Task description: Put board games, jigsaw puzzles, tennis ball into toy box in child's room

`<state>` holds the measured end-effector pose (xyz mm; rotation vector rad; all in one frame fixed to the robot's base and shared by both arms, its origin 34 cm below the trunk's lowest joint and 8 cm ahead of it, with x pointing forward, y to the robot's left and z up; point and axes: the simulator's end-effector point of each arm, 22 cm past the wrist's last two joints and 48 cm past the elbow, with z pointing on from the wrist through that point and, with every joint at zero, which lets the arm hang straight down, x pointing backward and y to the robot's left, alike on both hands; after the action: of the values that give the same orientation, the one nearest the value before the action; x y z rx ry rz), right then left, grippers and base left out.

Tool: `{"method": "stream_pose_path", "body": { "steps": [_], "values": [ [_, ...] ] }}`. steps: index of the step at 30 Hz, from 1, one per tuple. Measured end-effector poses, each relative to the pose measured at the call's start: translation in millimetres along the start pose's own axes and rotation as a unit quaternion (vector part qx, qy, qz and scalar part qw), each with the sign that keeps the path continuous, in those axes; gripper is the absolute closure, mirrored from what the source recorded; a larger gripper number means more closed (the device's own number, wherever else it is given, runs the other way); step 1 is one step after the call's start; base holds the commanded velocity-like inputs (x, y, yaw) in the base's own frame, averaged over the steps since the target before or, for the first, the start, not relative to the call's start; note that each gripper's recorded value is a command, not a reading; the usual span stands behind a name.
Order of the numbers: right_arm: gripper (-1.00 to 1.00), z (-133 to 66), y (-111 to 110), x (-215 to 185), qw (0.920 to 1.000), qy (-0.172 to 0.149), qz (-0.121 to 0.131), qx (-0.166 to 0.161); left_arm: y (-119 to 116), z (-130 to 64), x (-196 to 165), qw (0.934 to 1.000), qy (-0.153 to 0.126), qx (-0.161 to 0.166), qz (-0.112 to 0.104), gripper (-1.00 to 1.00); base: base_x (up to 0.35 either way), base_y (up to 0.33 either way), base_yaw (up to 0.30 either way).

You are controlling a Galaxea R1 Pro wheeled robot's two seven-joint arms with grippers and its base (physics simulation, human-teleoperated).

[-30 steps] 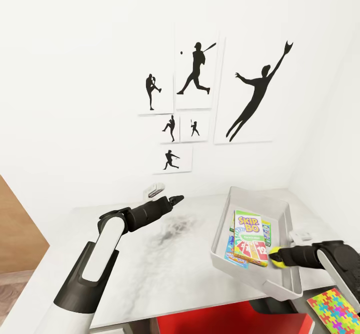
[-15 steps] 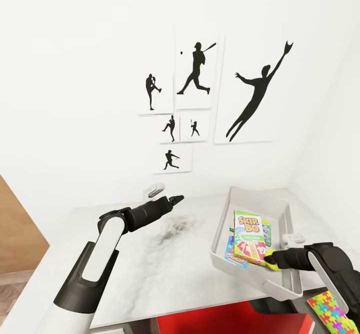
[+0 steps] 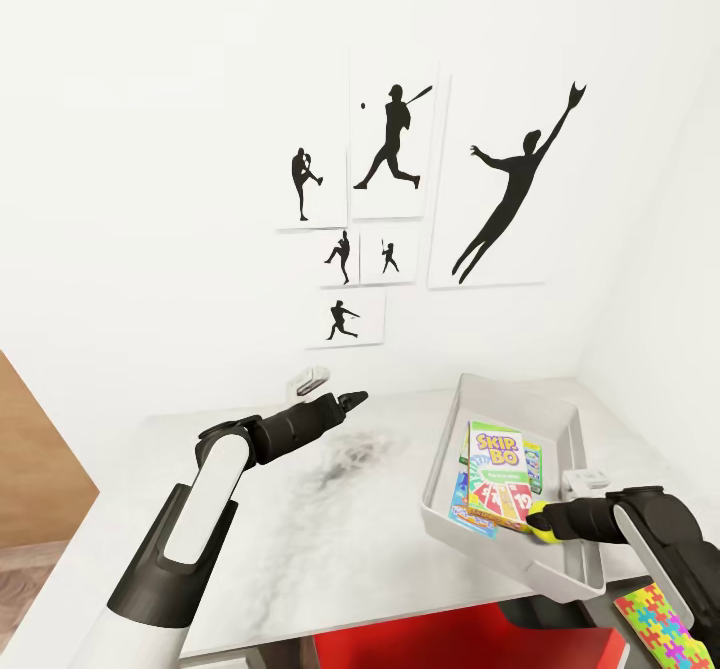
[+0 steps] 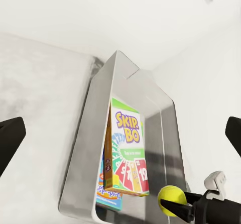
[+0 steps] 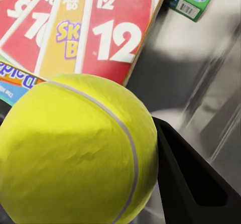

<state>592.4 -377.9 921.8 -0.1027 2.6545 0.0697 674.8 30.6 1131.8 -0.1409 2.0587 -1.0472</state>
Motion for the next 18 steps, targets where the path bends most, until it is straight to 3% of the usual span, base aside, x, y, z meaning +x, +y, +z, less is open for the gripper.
{"method": "stream_pose_path", "body": {
  "steps": [18],
  "values": [
    [1.00, 0.9, 1.5, 1.5, 1.0000, 0.002, -0.002, -0.001, 0.0, -0.1, -0.2, 1.0000, 0.000, 0.000, 0.000, -1.00, 0.000, 0.000, 0.000]
  ]
}}
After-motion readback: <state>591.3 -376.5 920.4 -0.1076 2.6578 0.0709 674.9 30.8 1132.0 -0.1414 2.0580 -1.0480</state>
